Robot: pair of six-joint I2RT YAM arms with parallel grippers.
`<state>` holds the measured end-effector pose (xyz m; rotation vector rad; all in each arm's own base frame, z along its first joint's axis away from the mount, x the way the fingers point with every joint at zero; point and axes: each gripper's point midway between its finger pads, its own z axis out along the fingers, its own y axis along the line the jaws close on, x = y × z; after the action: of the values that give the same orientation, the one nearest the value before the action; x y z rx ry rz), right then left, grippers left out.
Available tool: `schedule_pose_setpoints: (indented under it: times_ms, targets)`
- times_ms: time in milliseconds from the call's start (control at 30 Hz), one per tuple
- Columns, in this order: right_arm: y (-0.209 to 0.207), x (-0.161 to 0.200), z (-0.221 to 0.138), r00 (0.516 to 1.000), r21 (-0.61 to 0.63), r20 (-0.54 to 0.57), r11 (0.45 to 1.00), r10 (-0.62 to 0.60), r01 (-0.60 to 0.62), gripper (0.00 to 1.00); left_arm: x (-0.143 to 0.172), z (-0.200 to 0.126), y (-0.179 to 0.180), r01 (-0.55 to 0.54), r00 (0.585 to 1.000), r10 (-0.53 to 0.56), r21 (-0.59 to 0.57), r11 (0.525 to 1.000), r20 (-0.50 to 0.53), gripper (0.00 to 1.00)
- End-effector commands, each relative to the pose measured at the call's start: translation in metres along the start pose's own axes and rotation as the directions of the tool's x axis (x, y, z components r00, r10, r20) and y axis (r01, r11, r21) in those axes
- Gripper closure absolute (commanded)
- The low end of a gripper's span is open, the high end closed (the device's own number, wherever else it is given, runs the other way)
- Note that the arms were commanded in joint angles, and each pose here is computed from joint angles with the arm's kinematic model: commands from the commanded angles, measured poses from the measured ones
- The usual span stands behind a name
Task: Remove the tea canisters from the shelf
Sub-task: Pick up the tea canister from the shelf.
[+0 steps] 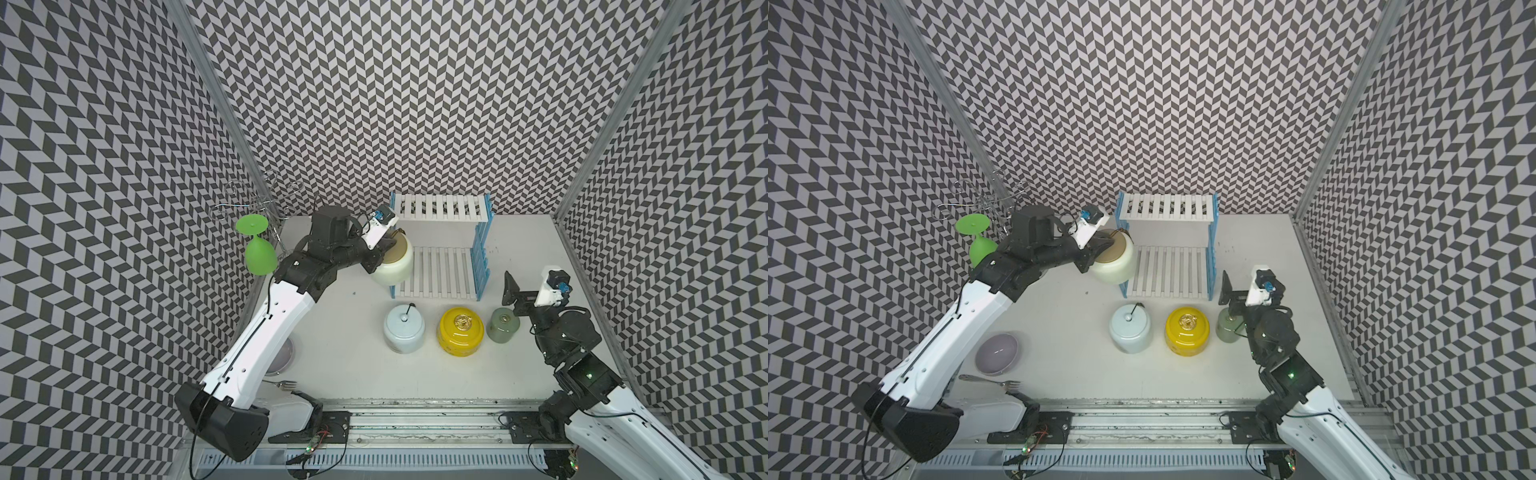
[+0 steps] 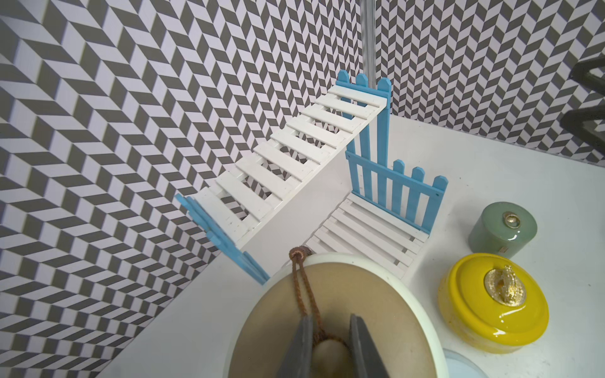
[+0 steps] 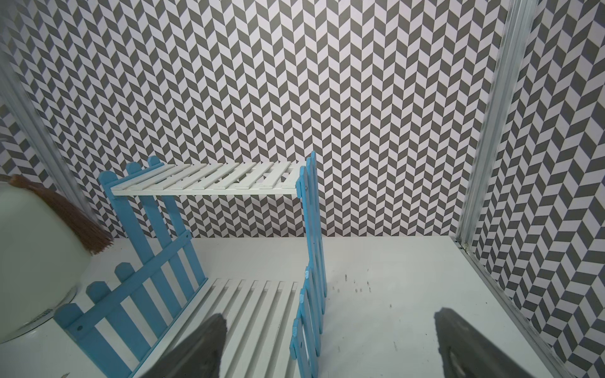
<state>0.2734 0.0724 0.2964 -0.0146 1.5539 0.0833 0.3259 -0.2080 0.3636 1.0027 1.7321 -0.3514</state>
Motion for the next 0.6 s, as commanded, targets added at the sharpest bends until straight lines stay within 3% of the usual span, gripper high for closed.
schedule_pose_setpoints:
  times_ms: [0, 233, 567]
  targets:
    - [-0.002, -0.002, 0.001, 1.0, 0.009, 0.024, 1.0, 0.014, -0.014, 0.01, -0.027, -0.039, -0.003, -0.136, 0.985, 0.139, -0.033, 0.99, 0.105, 1.0]
    - [-0.002, -0.002, 0.001, 1.0, 0.01, 0.024, 1.0, 0.014, -0.014, 0.0, 0.006, -0.066, 0.004, -0.11, 0.992, 0.115, -0.091, 0.99, 0.055, 1.0]
    - [-0.005, 0.0, 0.002, 1.0, 0.028, 0.015, 1.0, 0.007, -0.007, 0.0, 0.078, -0.073, 0.0, -0.039, 0.999, 0.034, -0.136, 0.99, -0.038, 1.0]
